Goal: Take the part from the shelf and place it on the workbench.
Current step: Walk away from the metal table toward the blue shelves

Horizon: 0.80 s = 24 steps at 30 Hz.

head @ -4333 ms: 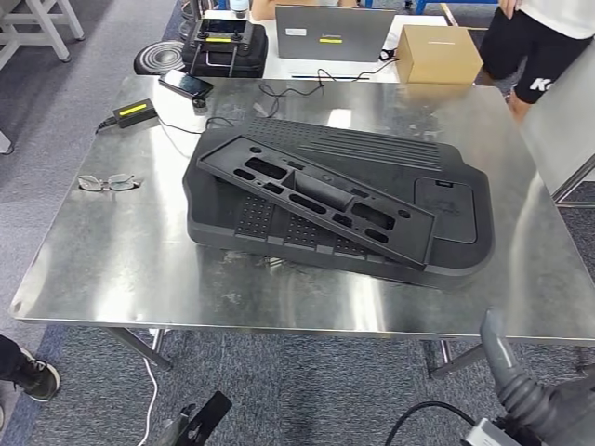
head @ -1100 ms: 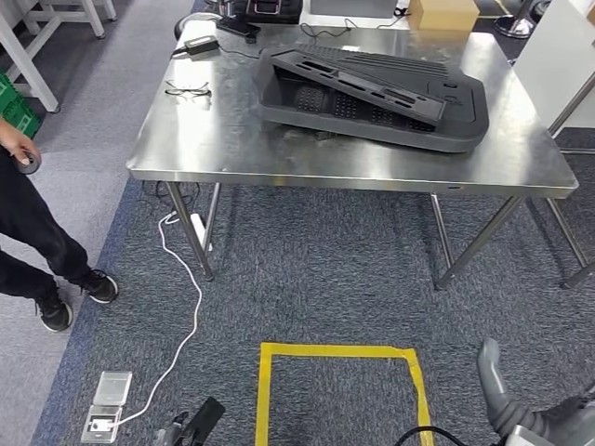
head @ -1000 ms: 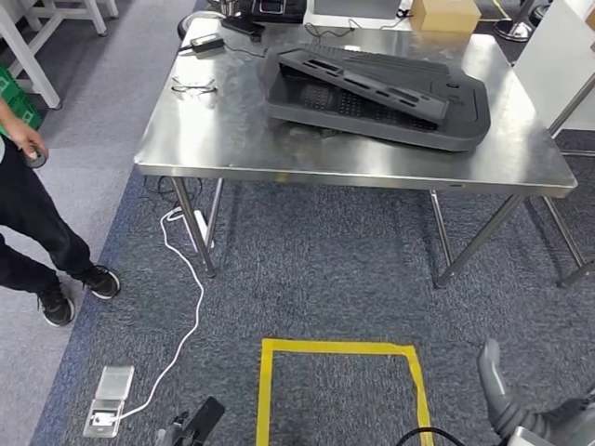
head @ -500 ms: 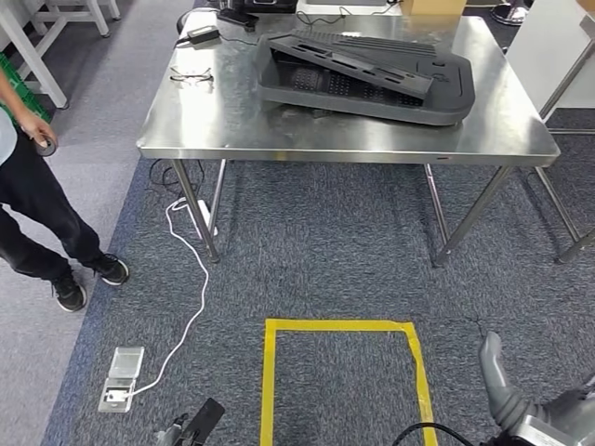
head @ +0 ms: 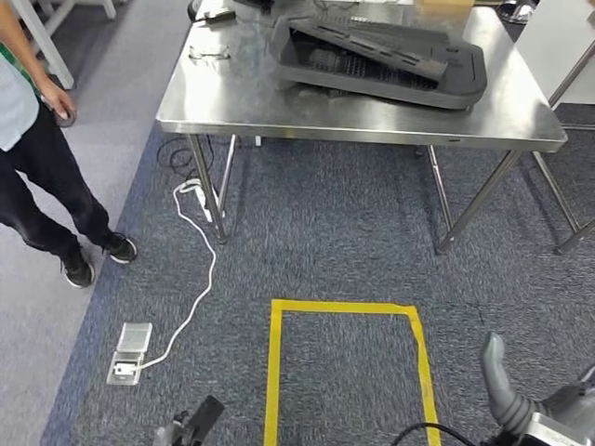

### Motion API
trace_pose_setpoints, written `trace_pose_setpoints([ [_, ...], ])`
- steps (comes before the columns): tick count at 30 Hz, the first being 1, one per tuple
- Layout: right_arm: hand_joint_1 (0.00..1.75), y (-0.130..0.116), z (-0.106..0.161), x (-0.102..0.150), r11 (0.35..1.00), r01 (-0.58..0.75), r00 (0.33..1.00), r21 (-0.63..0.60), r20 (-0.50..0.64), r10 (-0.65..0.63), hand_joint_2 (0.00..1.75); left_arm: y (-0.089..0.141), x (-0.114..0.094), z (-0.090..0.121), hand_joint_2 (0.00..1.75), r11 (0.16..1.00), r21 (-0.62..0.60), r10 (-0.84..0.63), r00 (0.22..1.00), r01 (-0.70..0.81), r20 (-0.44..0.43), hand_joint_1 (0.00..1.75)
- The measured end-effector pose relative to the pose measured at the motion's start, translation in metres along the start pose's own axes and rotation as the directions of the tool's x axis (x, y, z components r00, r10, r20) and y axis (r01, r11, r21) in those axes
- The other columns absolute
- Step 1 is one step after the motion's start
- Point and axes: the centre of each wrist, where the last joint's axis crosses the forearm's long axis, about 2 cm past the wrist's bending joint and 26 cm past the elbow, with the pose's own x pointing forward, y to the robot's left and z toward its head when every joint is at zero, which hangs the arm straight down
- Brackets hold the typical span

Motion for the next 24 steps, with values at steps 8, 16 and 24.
trace_pose_setpoints([
  [8, 0.00, -0.0034, -0.0022, -0.0041, 0.999, 0.034, 0.999, -0.006, -0.020, -0.034, 0.00, 0.0007, 0.0012, -0.0007, 0.00, 1.000, 0.002, -0.001, 1.000, 0.001, 0.008, 0.00],
  [16, 0.00, -0.0042, -0.0018, -0.0048, 0.999, 0.043, 0.999, -0.001, -0.018, -0.043, 0.00, 0.0003, 0.0003, -0.0002, 0.00, 1.000, 0.003, -0.002, 1.000, 0.002, 0.007, 0.00],
  [24, 0.00, -0.0034, -0.0008, -0.0045, 0.999, 0.051, 0.999, 0.006, -0.020, -0.051, 0.00, 0.0003, -0.0020, 0.0006, 0.00, 1.000, 0.006, 0.001, 1.000, -0.001, 0.000, 0.00],
])
